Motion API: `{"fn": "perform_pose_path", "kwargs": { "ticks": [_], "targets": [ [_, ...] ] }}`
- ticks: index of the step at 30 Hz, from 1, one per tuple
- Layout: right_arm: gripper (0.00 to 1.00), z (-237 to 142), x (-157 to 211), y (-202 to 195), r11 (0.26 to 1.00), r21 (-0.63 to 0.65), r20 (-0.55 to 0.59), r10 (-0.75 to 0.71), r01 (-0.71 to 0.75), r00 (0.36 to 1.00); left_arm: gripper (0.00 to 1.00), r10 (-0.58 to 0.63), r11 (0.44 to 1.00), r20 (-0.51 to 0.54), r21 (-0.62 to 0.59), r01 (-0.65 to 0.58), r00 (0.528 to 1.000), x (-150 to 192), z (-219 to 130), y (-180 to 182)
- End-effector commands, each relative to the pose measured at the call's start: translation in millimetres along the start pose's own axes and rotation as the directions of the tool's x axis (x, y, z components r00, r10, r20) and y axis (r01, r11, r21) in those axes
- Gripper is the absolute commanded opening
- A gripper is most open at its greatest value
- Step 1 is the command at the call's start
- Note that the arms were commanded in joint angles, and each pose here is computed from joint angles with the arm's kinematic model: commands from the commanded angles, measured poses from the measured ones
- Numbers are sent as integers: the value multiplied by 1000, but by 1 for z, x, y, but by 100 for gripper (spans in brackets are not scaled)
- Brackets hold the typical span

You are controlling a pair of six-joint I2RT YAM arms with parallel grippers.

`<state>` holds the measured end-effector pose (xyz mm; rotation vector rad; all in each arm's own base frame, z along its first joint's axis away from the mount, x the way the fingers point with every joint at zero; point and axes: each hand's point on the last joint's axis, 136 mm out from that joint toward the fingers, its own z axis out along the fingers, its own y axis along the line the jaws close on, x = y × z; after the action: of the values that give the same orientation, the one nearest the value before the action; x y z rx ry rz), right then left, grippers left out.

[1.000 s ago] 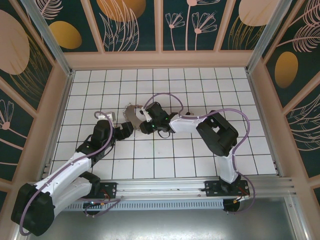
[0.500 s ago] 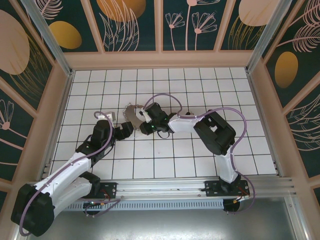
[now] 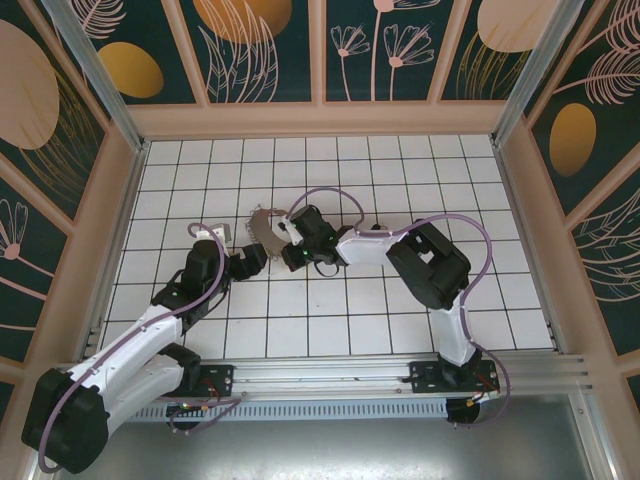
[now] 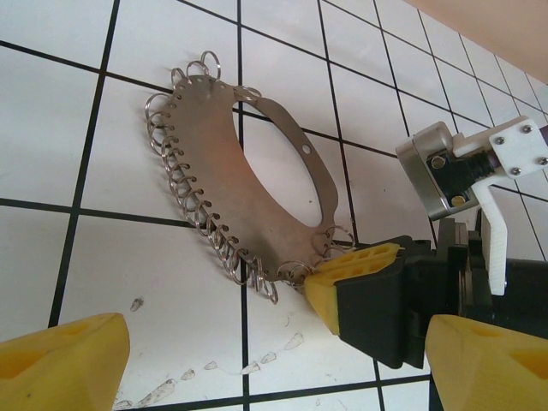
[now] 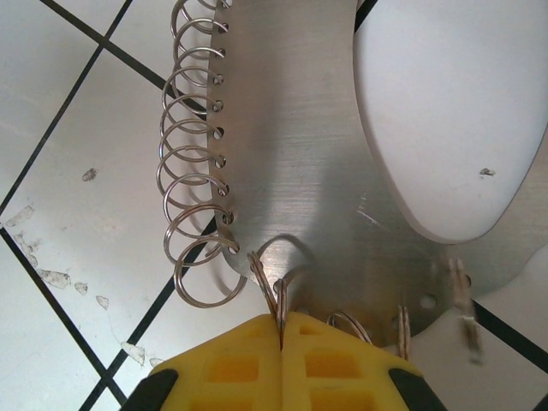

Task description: Put the keys on the keyring

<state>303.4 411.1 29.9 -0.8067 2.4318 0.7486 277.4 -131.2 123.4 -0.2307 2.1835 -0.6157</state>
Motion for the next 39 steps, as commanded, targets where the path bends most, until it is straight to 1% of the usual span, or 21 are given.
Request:
{"fn": "perform_pose_path", "kwargs": {
  "ticks": [1,7,11,15,22,27,28,31,39],
  "targets": [
    [1,-15,-10,3,999,-7,55,-51,51,997,88,2,1000,7,19,-2,1000,-5,-5,-5],
    [0,-47,-8,12,988,-28,142,-144,149,979,87,4,999,10,42,-5,1000,-7,-6,-10],
    [0,-69,-1,21,973,-56,190,-208,222,960,86,11,998,1,65,-11,1000,-7,-6,-15],
    [0,-81,20,25,960,-88,170,-247,264,954,85,16,997,-13,74,-15,1000,-4,-5,-17],
    [0,-83,67,10,980,-68,83,-180,186,980,84,18,996,-16,89,-16,1000,-4,-5,-19],
    [0,-82,89,6,988,-45,41,-144,146,989,84,17,995,-18,98,-15,1000,-3,-4,-21],
    [1,-82,92,7,988,-46,39,-144,146,989,85,16,995,-20,97,-14,1000,-3,-4,-20],
    [7,-83,93,8,989,-46,50,-138,141,989,84,16,995,-23,99,-14,1000,-2,-4,-21],
    [16,-86,89,16,986,-89,82,-132,139,988,85,17,994,-24,109,-14,1000,-2,-3,-22]
  ]
}}
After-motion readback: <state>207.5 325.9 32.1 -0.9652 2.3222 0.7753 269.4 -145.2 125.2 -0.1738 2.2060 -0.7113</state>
